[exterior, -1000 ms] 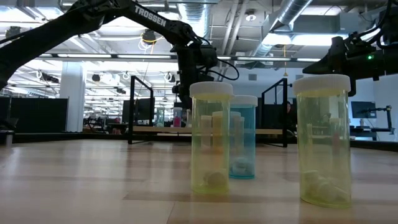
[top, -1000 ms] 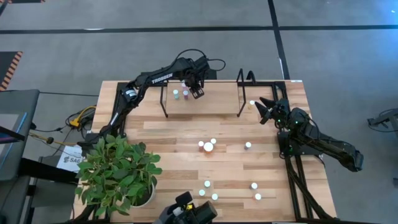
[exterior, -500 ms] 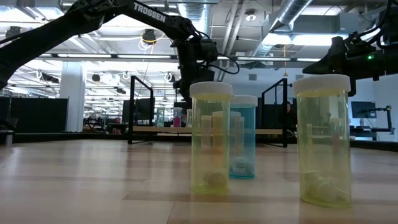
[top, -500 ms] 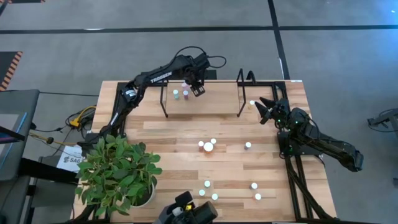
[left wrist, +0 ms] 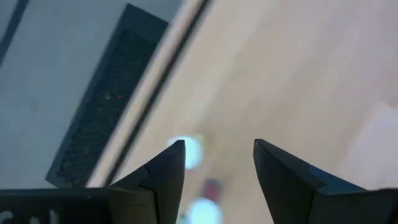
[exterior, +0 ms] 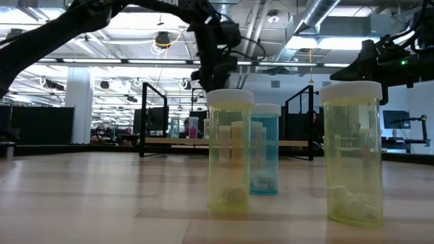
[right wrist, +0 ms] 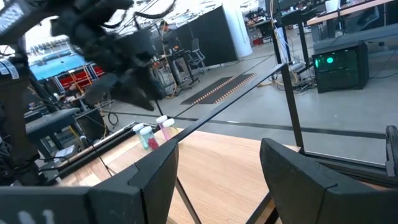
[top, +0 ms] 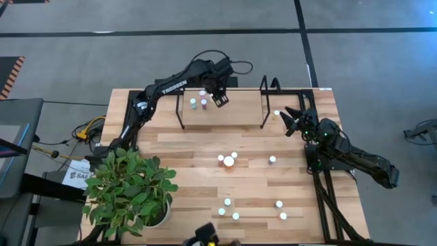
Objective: Pick and place medicine bottles onto shelf by color
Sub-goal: Put the pink pill bottle on the shelf
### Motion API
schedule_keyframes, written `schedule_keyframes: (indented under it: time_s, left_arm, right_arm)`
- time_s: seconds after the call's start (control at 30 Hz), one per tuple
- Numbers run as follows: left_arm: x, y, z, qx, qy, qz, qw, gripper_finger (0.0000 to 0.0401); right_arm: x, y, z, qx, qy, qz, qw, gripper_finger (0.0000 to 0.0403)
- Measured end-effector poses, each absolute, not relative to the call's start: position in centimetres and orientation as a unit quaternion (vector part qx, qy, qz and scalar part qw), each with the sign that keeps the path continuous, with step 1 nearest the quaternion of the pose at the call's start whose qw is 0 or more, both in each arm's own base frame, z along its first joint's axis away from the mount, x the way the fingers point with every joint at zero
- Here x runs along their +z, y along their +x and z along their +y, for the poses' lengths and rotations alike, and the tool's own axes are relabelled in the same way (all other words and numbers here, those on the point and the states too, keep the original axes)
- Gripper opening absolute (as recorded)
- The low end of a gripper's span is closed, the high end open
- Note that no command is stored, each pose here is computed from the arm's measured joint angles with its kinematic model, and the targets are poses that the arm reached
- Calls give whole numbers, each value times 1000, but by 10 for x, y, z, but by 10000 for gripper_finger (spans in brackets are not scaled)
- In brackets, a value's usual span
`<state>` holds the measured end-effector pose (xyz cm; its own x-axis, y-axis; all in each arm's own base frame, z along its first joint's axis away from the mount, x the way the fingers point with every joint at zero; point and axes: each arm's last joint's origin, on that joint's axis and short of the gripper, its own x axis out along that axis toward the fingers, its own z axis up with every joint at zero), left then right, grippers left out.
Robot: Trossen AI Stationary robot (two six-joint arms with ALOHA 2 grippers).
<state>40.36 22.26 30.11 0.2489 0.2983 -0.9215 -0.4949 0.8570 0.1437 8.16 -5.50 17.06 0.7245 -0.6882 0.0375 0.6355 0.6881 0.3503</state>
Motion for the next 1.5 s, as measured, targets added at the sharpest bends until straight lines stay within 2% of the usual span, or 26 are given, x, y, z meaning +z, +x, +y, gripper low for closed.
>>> schedule_keyframes:
  time_s: [0.2, 0.47, 0.77, 1.0, 1.27, 1.5]
  left_arm:
    - [312, 420, 163, 227, -74, 563, 792, 177]
    - [311, 433, 82, 201, -68, 593, 777, 177]
    - [309, 432, 9, 214, -137, 612, 749, 177]
    - [308, 429, -45, 165, -108, 622, 758, 177]
    - [301, 428, -72, 140, -31, 620, 771, 177]
    - [276, 428, -67, 97, -3, 665, 740, 177]
  right_arm:
    - [170, 82, -55, -362, 159, -83, 915, 249]
    - [171, 82, -55, -362, 159, -83, 915, 249]
    - [171, 82, -55, -362, 159, -83, 915, 249]
    - [171, 82, -55, -362, 159, -83, 915, 249]
    - [171, 82, -55, -362, 159, -83, 915, 249]
    - [171, 82, -55, -362, 158, -83, 915, 249]
